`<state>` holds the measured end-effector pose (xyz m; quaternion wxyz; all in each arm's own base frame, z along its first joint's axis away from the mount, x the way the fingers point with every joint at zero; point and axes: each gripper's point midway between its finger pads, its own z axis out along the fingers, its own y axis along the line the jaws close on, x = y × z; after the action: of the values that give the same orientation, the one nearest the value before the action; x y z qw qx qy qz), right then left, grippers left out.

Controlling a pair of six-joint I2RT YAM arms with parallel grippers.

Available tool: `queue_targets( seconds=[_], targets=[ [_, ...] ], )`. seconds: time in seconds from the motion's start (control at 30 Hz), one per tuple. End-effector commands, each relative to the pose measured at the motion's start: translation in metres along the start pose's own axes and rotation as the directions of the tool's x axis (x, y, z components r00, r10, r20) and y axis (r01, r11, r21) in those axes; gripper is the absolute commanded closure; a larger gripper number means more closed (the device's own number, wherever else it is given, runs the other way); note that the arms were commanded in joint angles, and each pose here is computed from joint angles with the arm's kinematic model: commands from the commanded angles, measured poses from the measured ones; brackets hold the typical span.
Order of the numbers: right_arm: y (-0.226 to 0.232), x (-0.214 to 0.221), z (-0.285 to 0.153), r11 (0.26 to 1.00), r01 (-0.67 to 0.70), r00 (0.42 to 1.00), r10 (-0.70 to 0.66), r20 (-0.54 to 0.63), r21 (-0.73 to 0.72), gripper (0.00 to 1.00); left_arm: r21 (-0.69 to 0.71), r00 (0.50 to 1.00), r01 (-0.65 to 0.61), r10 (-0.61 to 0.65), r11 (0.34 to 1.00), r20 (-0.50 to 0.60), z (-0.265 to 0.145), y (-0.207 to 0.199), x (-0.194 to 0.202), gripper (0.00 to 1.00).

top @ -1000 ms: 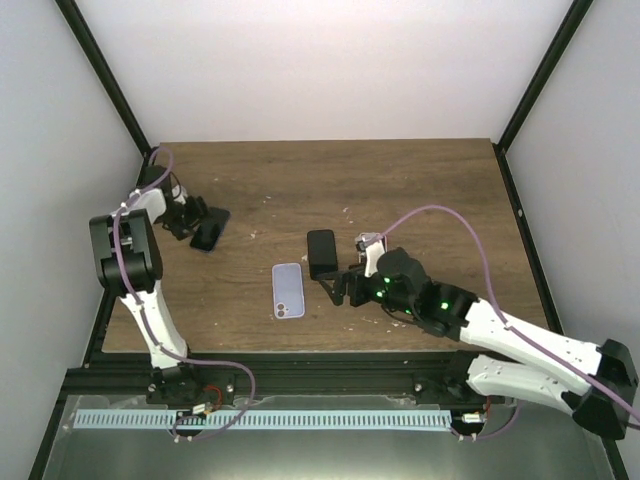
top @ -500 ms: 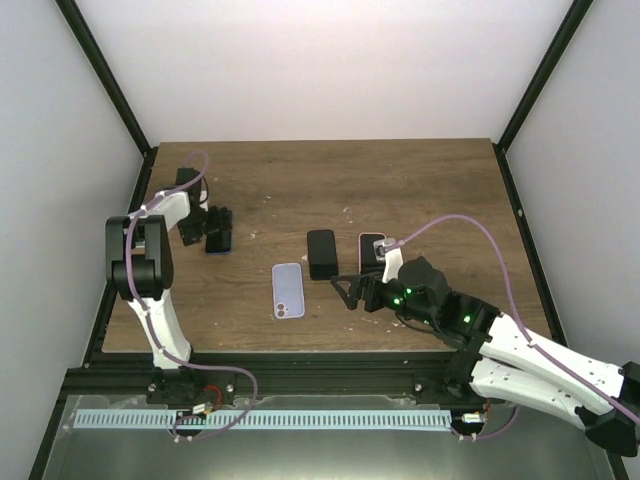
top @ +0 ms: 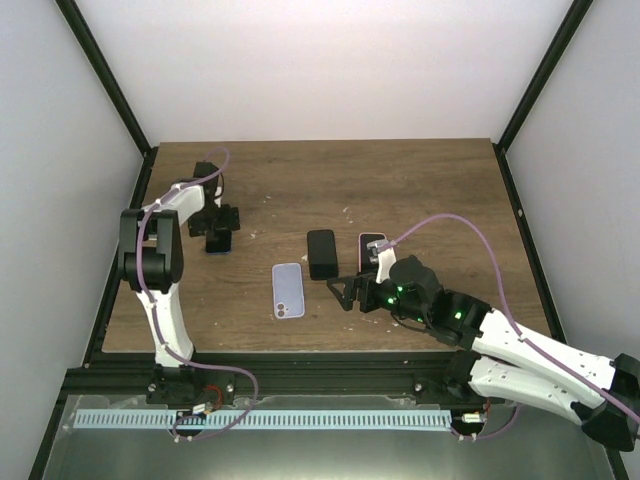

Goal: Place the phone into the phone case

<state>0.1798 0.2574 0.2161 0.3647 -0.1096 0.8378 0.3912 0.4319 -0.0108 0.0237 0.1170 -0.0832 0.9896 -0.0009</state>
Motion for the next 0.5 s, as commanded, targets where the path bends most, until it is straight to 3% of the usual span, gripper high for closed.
queue_targets(
  seconds=[0.0,0.47],
  targets=[
    [0.0059,-0.0124,-0.0053,1.0,0.004,0.999,-0.004,0.042,-0.015,0.0,-0.035,0.999,-0.034,0.033,0.999,-0.025,0.0037,0.0052,-0.0005,0.07],
    [0.0043,-0.0115,-0.0054,1.0,-0.003,0.999,0.004,0.054,-0.02,0.0,-0.091,0.994,-0.094,0.089,0.991,-0.06,0.01,0.014,0.0067,0.12]
  ],
)
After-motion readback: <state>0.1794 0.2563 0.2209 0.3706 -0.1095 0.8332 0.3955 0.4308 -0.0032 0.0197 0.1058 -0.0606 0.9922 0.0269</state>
